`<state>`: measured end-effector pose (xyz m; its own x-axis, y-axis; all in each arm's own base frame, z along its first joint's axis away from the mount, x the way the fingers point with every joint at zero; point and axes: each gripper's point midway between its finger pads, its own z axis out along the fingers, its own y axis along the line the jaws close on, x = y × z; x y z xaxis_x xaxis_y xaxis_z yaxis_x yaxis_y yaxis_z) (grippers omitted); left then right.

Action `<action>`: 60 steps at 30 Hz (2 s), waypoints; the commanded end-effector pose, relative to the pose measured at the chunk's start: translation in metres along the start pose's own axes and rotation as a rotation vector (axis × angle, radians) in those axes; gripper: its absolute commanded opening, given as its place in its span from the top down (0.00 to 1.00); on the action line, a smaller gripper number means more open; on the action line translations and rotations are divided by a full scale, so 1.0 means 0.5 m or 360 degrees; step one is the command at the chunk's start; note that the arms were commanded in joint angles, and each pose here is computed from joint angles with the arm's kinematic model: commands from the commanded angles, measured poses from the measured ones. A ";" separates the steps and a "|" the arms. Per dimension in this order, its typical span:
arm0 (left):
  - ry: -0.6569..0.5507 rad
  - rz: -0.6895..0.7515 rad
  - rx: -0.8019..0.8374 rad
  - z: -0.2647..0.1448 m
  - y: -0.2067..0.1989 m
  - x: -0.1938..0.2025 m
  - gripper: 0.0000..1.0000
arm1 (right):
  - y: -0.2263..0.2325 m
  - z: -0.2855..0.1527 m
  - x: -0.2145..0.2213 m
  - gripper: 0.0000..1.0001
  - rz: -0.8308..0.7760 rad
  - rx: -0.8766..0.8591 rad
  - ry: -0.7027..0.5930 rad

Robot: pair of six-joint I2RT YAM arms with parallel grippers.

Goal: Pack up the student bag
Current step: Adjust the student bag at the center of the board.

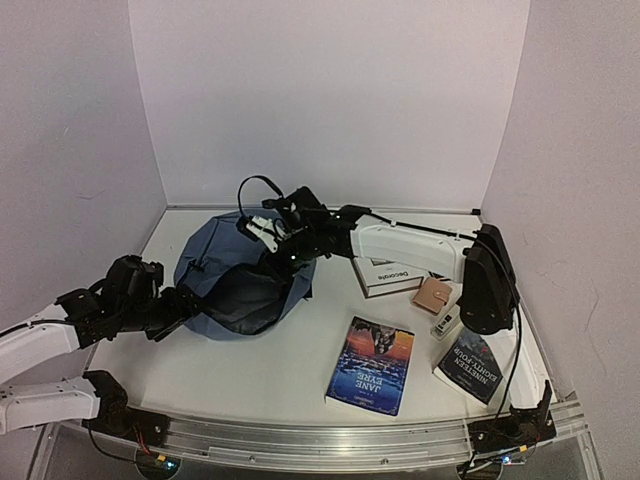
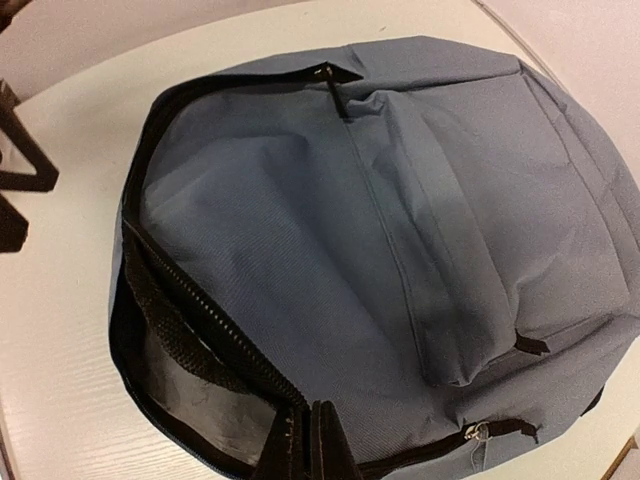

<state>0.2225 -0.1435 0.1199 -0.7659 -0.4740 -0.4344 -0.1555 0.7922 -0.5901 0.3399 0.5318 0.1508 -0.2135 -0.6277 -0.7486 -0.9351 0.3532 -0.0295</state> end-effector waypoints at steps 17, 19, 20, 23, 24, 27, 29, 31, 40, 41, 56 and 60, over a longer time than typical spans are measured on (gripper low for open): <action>0.0263 0.0194 -0.0437 0.156 0.044 0.016 0.24 | -0.368 -0.046 -0.033 1.00 0.1008 0.0380 -0.0396; 0.0321 0.0179 -0.0461 0.173 0.057 0.034 0.29 | -0.424 -0.036 0.017 1.00 0.1118 0.0530 -0.0368; 0.0343 0.0170 -0.0470 0.178 0.062 0.041 0.33 | -0.447 -0.028 0.043 1.00 0.1175 0.0586 -0.0350; 0.0388 0.0155 -0.0476 0.188 0.069 0.055 0.42 | -0.489 0.014 0.132 1.00 0.1280 0.0737 -0.0254; 0.0398 0.0154 -0.0469 0.189 0.068 0.057 0.44 | -0.494 0.029 0.158 1.00 0.1285 0.0772 -0.0217; 0.0383 0.0160 -0.0441 0.184 0.058 0.051 0.45 | -0.487 0.063 0.202 1.00 0.1279 0.0762 -0.0135; 0.0343 0.0166 -0.0388 0.173 0.042 0.040 0.44 | -0.478 0.073 0.207 0.86 0.1267 0.0712 -0.0113; 0.0333 0.0169 -0.0294 0.158 0.016 0.034 0.41 | -0.465 0.066 0.184 0.60 0.1249 0.0633 -0.0135; 0.0073 0.0262 -0.0270 0.061 -0.044 -0.063 0.22 | -0.425 -0.074 0.019 0.21 0.1032 0.0455 -0.0339; 0.0051 0.0279 -0.0288 0.055 -0.047 -0.075 0.20 | -0.420 -0.086 0.011 0.19 0.1011 0.0446 -0.0347; -0.0064 0.0567 -0.0148 0.143 -0.071 -0.310 0.14 | -0.308 -0.073 0.057 0.07 0.0954 0.0048 -0.0199; -0.0049 0.0740 -0.0017 0.191 -0.108 -0.335 0.18 | -0.281 -0.039 0.103 0.08 0.1016 -0.0022 -0.0106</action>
<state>0.3785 -0.1098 0.1244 -0.8111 -0.2276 -0.5388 -0.0638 0.9501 -0.3053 0.4716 0.4286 0.1470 -0.6732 -0.2306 -0.7026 -0.6325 0.6718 0.3855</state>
